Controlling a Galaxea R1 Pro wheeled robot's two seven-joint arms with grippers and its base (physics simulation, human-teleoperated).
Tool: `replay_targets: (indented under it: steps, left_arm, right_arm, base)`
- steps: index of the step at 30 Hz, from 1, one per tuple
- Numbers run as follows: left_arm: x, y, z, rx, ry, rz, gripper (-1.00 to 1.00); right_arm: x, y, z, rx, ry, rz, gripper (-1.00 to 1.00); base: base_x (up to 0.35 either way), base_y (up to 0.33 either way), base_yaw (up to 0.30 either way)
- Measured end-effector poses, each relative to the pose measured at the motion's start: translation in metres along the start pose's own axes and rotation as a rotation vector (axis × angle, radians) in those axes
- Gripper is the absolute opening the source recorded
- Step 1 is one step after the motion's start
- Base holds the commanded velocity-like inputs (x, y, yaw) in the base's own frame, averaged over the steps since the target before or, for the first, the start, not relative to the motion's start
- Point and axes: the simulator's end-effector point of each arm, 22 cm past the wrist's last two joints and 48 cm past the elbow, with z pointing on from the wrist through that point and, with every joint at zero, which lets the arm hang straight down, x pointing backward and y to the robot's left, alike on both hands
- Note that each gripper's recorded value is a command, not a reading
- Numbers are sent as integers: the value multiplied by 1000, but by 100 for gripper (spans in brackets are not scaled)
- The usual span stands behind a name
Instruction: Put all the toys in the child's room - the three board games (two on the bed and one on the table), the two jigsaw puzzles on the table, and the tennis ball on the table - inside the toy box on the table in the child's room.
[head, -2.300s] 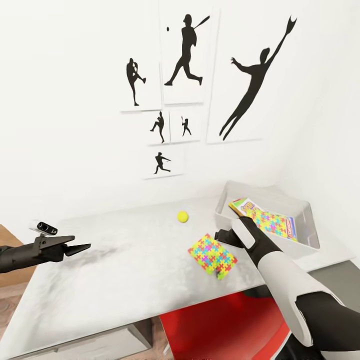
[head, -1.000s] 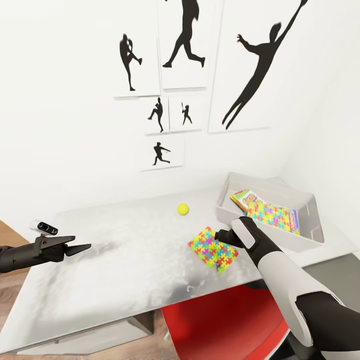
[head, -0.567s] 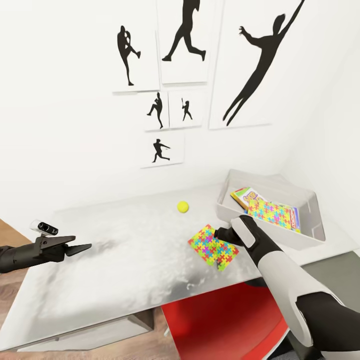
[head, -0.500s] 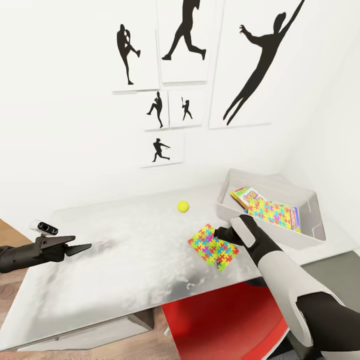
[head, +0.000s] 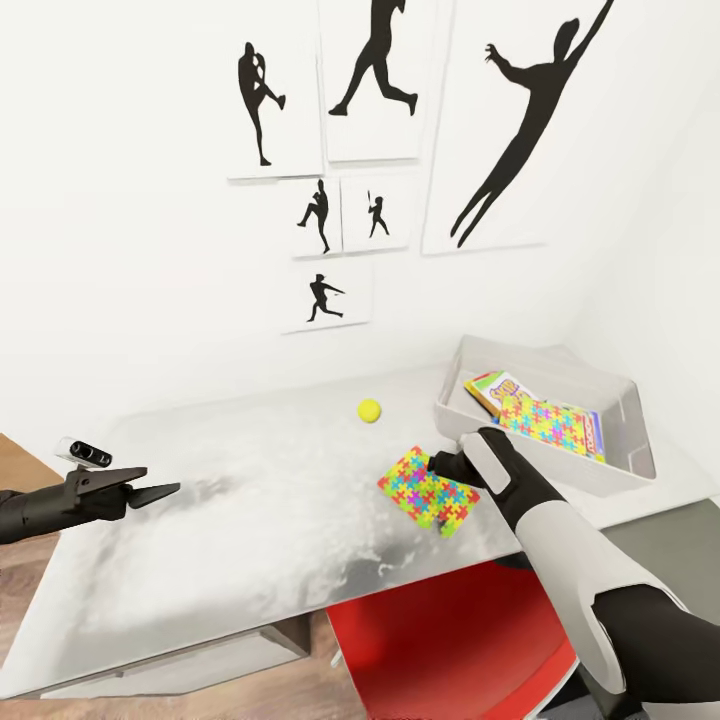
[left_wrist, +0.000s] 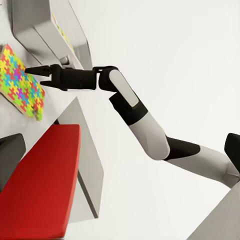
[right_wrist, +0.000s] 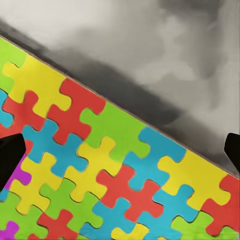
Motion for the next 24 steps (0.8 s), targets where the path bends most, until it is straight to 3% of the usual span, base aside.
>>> replay_targets:
  steps: [24]
  left_arm:
    - [0, 1, 0, -3, 1, 1, 100]
  right_arm:
    - [-1, -2, 0, 4, 0, -5, 100]
  base:
    - [-1, 99, 0]
